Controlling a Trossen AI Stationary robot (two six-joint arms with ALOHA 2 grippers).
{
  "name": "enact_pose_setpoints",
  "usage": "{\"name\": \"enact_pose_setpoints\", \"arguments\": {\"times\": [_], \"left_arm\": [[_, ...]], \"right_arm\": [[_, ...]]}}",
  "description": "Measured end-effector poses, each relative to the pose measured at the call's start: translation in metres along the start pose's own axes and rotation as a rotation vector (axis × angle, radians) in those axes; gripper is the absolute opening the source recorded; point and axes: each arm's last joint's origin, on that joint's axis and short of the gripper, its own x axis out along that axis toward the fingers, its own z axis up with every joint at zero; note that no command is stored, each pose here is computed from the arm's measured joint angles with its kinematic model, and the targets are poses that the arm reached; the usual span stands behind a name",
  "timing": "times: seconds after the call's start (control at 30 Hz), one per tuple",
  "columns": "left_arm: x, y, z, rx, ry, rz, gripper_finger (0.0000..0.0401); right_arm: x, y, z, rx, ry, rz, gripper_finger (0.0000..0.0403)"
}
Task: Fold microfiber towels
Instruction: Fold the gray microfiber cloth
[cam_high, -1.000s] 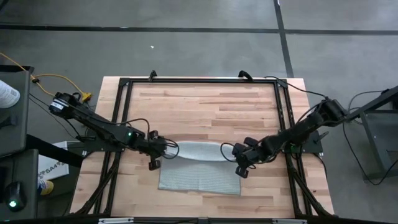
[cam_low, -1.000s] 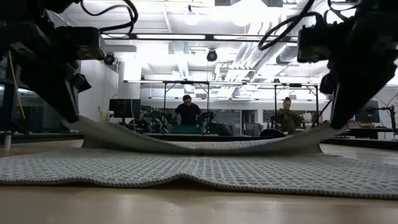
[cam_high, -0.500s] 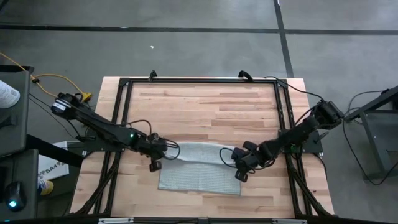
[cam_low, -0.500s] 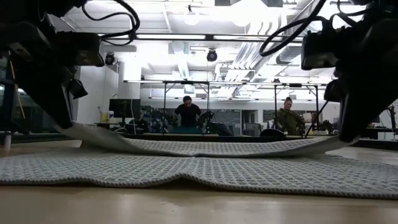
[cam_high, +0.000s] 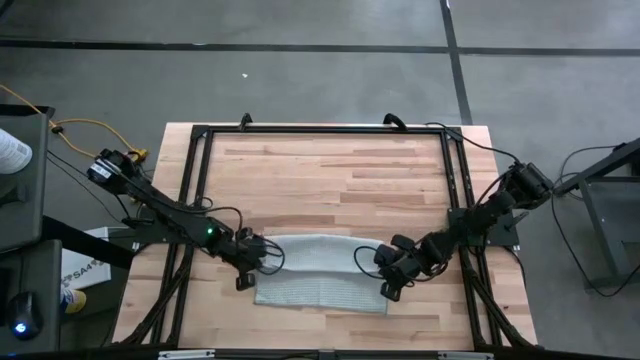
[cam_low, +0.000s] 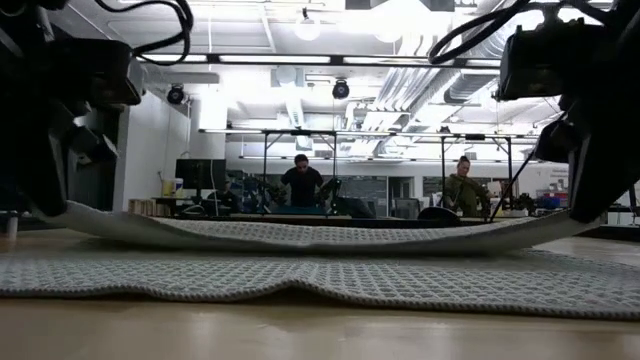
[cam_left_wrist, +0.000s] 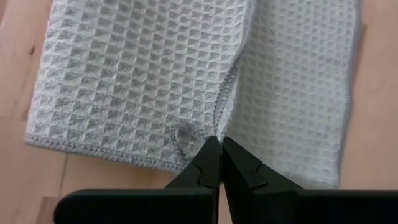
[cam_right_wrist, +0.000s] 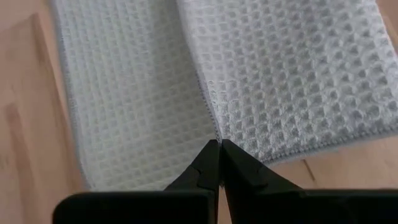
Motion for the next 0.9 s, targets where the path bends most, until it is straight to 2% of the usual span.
{"name": "enact_pose_setpoints", "arguments": {"times": [0.5,0.9], "left_arm": [[0.000,-0.006,-0.005,-0.062,0.000,-0.008,0.0001],[0.015,-0.028,-0.019,0.066,-0.018,-0.065,0.0001]], "right_arm": [[-0.004,0.017,-0.013,-0.027,-0.013,0.077,0.0004],[-0.006,0.026,-0.019,-0.059,-0.050,0.114,0.0004]]}}
